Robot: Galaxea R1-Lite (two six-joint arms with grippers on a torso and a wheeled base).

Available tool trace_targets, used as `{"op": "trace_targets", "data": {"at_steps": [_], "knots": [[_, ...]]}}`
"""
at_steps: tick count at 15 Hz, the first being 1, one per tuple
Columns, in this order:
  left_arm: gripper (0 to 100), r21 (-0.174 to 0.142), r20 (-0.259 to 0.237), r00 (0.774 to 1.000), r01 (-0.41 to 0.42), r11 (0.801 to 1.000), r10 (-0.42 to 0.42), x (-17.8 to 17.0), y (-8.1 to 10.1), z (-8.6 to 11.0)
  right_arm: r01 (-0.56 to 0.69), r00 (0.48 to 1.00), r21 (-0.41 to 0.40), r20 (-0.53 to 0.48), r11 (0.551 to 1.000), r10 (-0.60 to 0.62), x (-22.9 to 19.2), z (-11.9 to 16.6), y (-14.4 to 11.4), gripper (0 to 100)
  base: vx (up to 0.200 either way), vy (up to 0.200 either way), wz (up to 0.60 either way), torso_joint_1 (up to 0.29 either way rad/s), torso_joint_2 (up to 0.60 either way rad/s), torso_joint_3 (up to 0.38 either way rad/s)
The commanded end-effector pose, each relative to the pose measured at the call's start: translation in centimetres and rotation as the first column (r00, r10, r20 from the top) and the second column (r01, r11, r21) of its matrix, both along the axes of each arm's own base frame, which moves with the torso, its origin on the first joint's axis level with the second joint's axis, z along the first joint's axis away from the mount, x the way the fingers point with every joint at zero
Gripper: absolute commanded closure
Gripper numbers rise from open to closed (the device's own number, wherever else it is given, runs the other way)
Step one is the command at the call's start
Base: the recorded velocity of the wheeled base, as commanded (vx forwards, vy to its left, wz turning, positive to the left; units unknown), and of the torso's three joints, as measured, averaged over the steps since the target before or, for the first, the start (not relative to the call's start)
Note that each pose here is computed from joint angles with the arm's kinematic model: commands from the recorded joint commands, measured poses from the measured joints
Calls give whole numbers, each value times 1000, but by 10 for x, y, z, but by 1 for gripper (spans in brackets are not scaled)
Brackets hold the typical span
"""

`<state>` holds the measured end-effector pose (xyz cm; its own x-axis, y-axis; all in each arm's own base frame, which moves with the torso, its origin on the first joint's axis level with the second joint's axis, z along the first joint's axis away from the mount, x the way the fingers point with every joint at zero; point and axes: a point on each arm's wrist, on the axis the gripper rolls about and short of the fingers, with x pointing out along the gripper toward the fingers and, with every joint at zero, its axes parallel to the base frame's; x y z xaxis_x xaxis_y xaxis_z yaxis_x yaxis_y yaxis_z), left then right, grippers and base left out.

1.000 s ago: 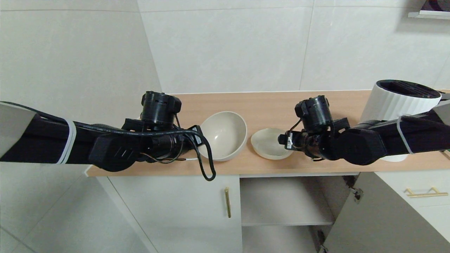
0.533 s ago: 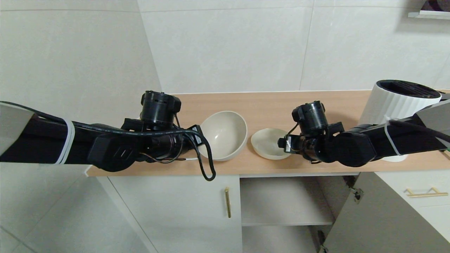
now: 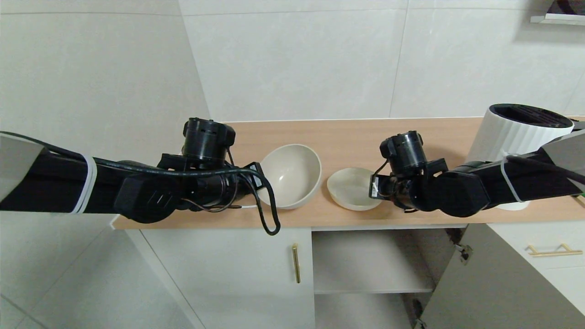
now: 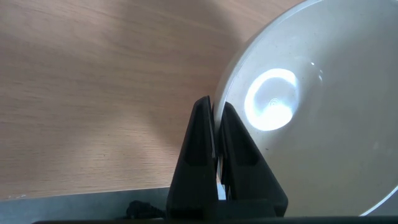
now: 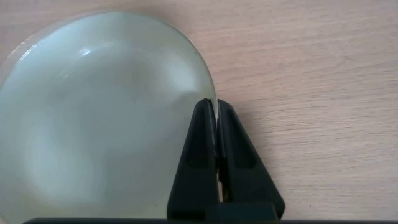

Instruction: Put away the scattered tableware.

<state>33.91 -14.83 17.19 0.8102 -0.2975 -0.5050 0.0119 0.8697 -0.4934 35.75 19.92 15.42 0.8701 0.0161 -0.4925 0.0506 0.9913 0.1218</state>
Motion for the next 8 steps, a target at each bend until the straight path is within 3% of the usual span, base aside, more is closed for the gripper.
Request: {"op": "trace_targets", "data": {"at_steps": [1, 4, 8], "knots": [[100, -4, 9, 1000, 0, 1000, 0, -3, 1, 5, -2, 1000, 6, 10, 1000, 2, -2, 6, -1, 100, 0, 0, 0, 0, 0, 0], [100, -12, 32, 999, 17, 1000, -17, -21, 5, 18, -23, 999, 40, 31, 999, 22, -16, 27, -13, 100, 0, 0, 0, 0, 0, 0], [100, -7, 49, 998, 33, 999, -33, -61, 21, 28, -174, 985, 153, 16, 973, 173, -71, 79, -54, 100, 0, 0, 0, 0, 0, 0]]}}
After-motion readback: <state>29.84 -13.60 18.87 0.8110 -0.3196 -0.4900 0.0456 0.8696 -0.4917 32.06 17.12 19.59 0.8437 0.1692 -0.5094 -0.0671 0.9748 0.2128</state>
